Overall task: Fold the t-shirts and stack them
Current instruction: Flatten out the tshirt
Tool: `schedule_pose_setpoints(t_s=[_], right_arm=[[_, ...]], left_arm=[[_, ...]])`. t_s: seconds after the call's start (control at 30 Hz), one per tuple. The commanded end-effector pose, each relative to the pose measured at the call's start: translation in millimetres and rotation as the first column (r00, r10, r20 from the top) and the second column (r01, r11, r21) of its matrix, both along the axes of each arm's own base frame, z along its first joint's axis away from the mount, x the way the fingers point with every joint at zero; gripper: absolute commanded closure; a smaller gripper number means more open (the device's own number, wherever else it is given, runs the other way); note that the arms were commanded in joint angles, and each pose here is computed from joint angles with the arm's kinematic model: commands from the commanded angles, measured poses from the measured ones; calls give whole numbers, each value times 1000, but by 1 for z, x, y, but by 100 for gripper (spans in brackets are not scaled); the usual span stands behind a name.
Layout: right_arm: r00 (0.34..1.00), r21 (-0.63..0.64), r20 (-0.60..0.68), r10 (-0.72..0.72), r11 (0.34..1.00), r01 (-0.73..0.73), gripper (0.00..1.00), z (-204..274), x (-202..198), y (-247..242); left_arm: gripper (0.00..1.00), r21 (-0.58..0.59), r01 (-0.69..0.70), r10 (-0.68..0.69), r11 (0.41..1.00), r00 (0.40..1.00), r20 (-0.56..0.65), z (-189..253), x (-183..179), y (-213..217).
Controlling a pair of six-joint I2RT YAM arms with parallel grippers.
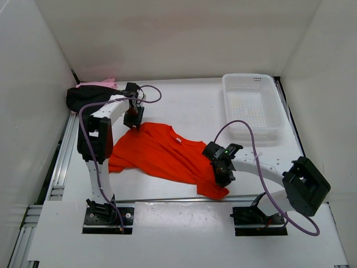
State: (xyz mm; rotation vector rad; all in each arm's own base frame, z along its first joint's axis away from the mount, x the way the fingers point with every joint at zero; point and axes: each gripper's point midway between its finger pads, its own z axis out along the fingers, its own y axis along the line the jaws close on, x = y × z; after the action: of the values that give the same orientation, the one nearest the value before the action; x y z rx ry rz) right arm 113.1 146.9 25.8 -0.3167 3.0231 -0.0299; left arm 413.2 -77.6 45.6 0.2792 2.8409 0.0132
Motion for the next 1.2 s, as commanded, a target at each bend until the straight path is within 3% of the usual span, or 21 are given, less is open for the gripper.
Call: schedule_pose_setpoints(t_s=[0.0,0.2,0.37,0.47,0.57,0.6,0.63,0.7,0.73,0.83,0.93,1.0,1.03,1.07,1.17], right_arm=[[999,9,35,6,1000,-7,100,4,4,0],[998,3,56,5,1000,-5,100,7,7,-2],[998,4,68,4,1000,-4,100,9,11,0],[995,54,95,11,998,-16,100,20,36,19],[986,134,166,4,991,-27,100,59,98,50],[982,162,190,-7,986,-25,100,75,120,57],[953,256,298,-45,966,-35,100,127,163,78],[937,310,317,-149,950,46,100,163,214,65],[875,398,413,-251,914,74,100,220,263,54],[761,616,477,-439,785,67,100,322,301,33],[666,700,549,-504,713,-37,100,374,301,29],[644,716,576,-504,692,-98,100,384,297,32],[663,713,563,-493,696,-88,100,374,286,34],[666,712,560,-492,697,-84,100,369,283,33],[727,687,515,-454,726,-33,100,323,264,36]], left_arm=[[57,15,-21,21,1000,1000,8,16,-12,12],[89,-16,-22,22,1000,1000,3,20,-19,12],[89,-54,-11,13,998,999,39,32,-16,6],[89,-52,-28,37,998,983,180,77,9,12],[89,-48,-91,103,995,914,393,156,51,36],[89,-47,-112,121,993,883,453,181,62,43],[89,-67,-135,149,989,805,574,237,78,54],[89,-69,-184,180,980,701,690,294,92,68],[89,-97,-207,203,973,586,784,349,97,78],[89,-160,-257,243,953,336,910,445,77,103],[89,-201,-258,255,945,194,947,497,46,117],[89,-198,-261,255,945,205,945,494,38,117],[89,-200,-240,250,950,201,947,499,24,114],[89,-180,-241,246,954,279,928,468,29,112],[89,-154,-200,227,968,426,876,407,17,100]])
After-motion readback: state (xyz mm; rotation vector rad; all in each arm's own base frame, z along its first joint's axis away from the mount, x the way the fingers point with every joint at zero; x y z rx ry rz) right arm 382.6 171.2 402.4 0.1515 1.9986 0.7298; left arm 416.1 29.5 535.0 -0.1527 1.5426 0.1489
